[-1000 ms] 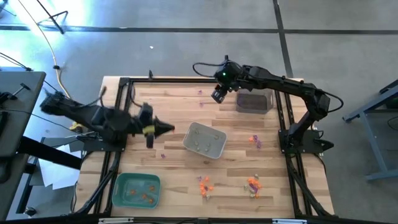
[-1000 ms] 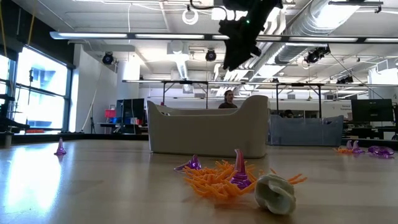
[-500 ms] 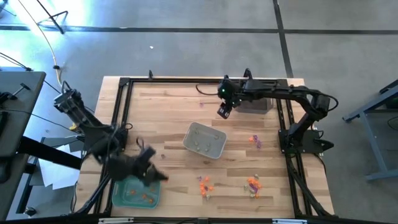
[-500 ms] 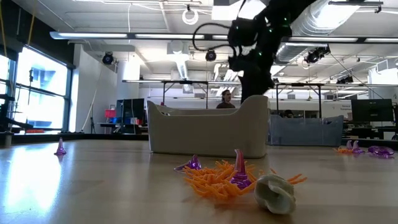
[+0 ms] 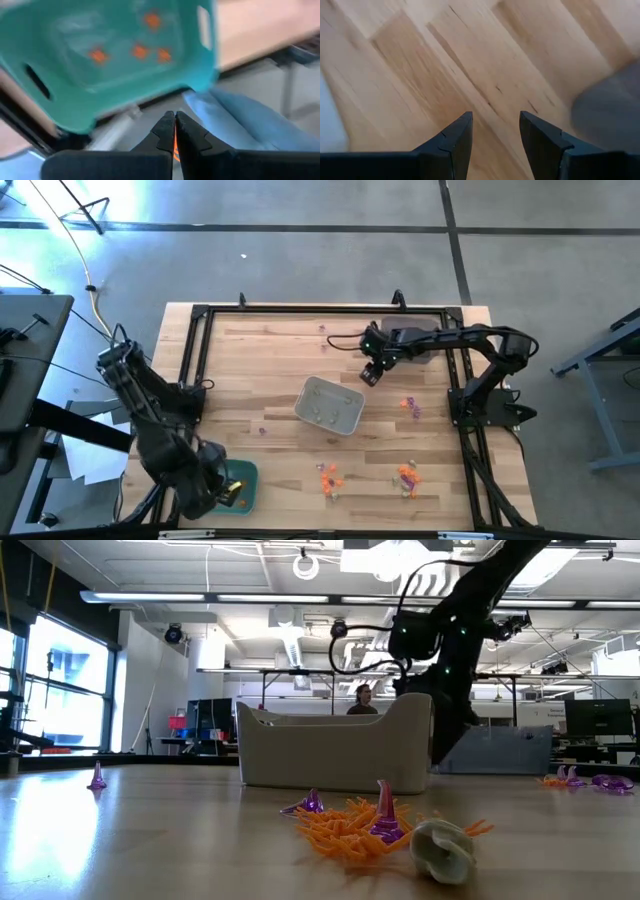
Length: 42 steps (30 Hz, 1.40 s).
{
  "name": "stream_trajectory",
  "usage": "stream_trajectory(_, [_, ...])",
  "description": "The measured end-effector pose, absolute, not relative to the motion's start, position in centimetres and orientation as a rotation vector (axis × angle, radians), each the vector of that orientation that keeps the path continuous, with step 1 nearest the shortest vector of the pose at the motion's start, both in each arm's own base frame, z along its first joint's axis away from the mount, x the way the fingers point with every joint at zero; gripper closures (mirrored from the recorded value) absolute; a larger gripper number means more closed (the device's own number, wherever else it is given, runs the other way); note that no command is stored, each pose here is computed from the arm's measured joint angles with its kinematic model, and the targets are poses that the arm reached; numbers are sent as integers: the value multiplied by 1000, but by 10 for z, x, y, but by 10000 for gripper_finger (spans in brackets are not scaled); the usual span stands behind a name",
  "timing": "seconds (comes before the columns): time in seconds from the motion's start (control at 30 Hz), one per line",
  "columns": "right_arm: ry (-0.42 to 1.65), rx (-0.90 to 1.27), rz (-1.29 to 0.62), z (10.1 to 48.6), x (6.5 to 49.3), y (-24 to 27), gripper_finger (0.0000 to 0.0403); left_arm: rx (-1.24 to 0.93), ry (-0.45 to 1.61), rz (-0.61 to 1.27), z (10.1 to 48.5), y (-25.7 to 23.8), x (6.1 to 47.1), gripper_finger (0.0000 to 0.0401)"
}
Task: Sort Halloween decoration
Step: Put the orange spider toy into the green bin, then adjust the black bin
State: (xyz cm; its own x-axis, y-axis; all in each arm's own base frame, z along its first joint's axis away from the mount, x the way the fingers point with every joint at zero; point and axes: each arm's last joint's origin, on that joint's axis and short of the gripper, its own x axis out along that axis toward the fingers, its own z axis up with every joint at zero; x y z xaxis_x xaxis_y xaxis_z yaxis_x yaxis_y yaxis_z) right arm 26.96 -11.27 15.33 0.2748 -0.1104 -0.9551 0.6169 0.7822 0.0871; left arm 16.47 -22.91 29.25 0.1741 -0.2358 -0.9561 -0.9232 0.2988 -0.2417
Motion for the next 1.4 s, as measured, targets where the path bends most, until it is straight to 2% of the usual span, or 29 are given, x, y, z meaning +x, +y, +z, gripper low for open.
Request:
stream_trajectory(0.23, [1178, 525, -530, 150, 270, -113, 245, -1018, 1348, 872, 258, -237, 175, 401])
stream_trajectory(0.8, [1121, 530, -460, 157, 275, -108, 245, -873, 1385, 1013, 204, -258, 190, 401])
stream_trajectory(1.03, [1013, 496, -439, 188, 268, -105, 245, -840, 1306, 1002, 202, -257, 192, 388])
stream_trajectory(1.2, [901, 478, -432, 223, 253, -100, 245, -786, 1322, 965, 202, -256, 191, 357])
stream_trajectory(1.4, [861, 466, -484, 251, 226, -90, 245, -726, 1321, 991, 203, -251, 189, 317])
